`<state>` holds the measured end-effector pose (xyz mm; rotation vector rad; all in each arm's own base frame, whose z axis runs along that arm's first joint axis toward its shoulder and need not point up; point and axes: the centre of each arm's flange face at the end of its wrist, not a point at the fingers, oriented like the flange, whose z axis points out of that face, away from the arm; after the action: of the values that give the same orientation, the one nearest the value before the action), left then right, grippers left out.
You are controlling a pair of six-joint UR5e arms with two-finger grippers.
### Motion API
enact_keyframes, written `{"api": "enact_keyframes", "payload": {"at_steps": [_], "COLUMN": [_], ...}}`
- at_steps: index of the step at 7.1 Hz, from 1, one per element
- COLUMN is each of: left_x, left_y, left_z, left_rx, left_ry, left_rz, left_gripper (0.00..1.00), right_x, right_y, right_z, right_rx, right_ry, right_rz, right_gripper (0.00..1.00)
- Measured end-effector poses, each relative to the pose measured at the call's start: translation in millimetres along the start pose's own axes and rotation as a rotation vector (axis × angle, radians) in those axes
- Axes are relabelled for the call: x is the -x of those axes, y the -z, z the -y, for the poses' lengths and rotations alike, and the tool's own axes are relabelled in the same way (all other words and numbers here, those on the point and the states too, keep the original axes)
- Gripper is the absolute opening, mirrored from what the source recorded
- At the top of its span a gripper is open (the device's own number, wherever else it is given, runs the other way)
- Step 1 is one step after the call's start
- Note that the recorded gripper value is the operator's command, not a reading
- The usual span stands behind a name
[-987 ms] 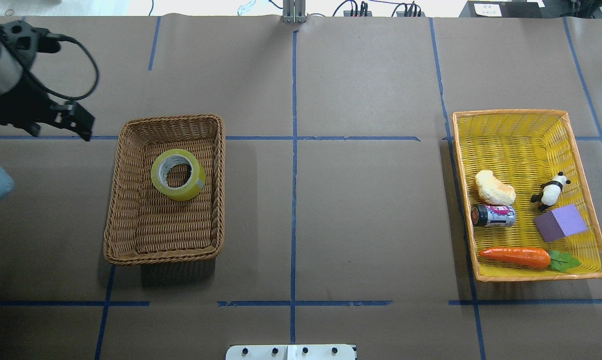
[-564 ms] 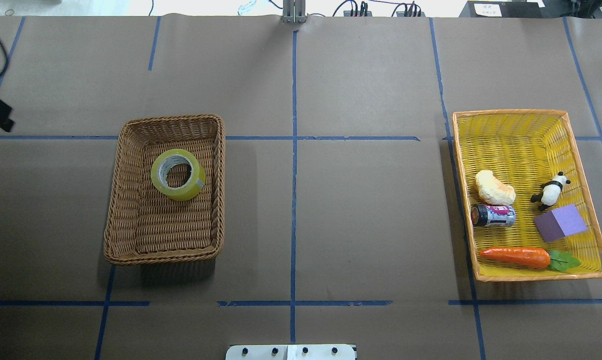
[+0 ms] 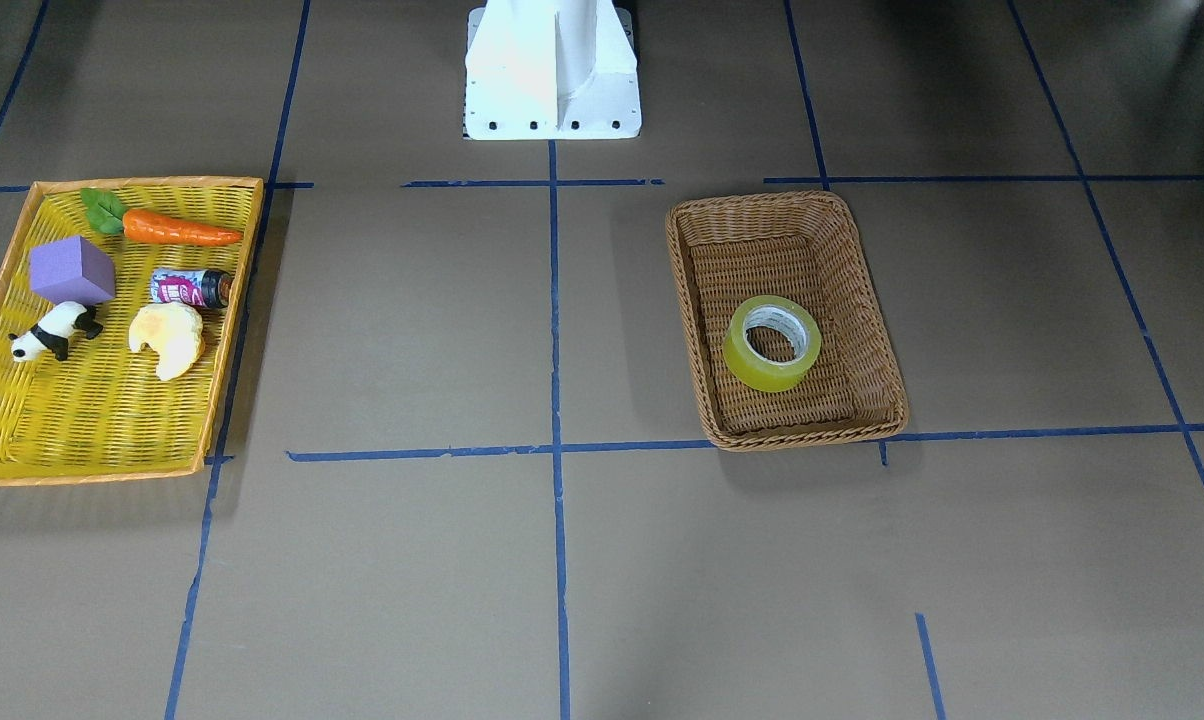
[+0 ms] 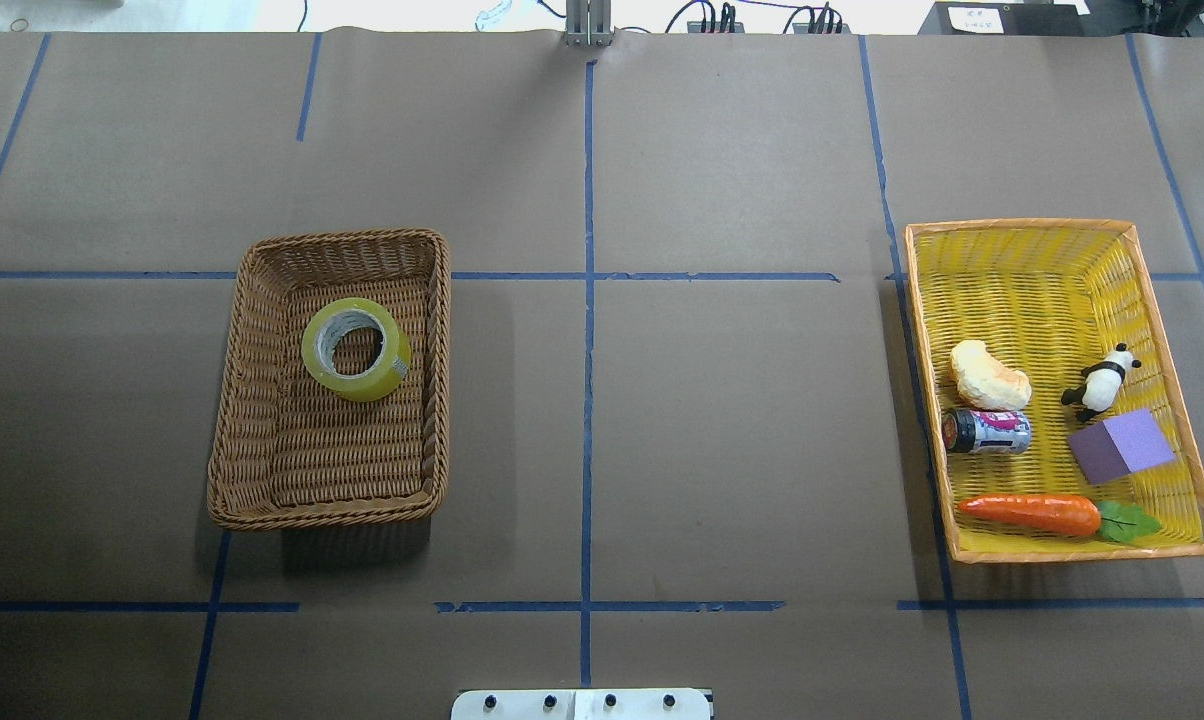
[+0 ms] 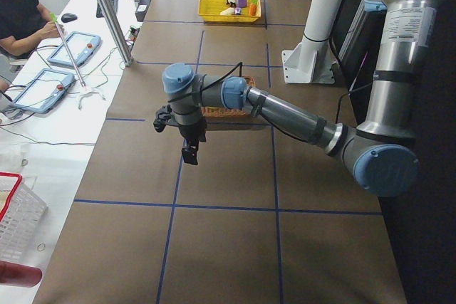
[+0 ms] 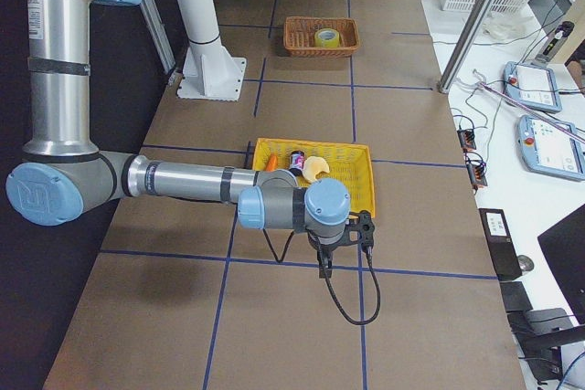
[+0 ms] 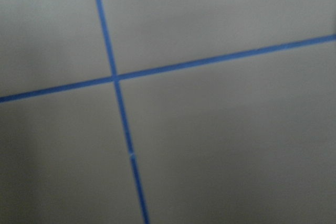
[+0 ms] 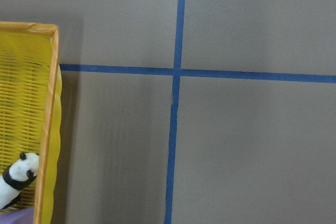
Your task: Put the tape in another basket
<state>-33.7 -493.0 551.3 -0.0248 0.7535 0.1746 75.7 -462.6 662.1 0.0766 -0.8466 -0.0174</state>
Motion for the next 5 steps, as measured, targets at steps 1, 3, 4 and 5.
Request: {"api": "enact_keyframes", "payload": {"at_steps": [1, 3, 4, 5], "left_x": [28, 63, 74, 84], "left_y": [-14, -42, -53, -61], "left_z": [-16, -36, -39, -39], "left_rx": [0.012, 0.012, 0.010, 0.006], "left_ry": [0.033, 0.055, 0.060, 0.063], "left_rz": [-0.018, -0.028, -0.029, -0.031], "left_gripper": [1.00, 1.00, 1.00, 1.00], "right_x": [0, 0, 0, 0], "right_y": [0, 0, 0, 0], "right_z": [0, 1, 2, 2], "right_rx": [0.001, 0.000, -0.001, -0.001], "right_ry": [0.001, 0.003, 0.005, 0.005], "right_rz": [0.000, -0.003, -0.005, -0.006], "right_gripper": [1.00, 1.00, 1.00, 1.00]}}
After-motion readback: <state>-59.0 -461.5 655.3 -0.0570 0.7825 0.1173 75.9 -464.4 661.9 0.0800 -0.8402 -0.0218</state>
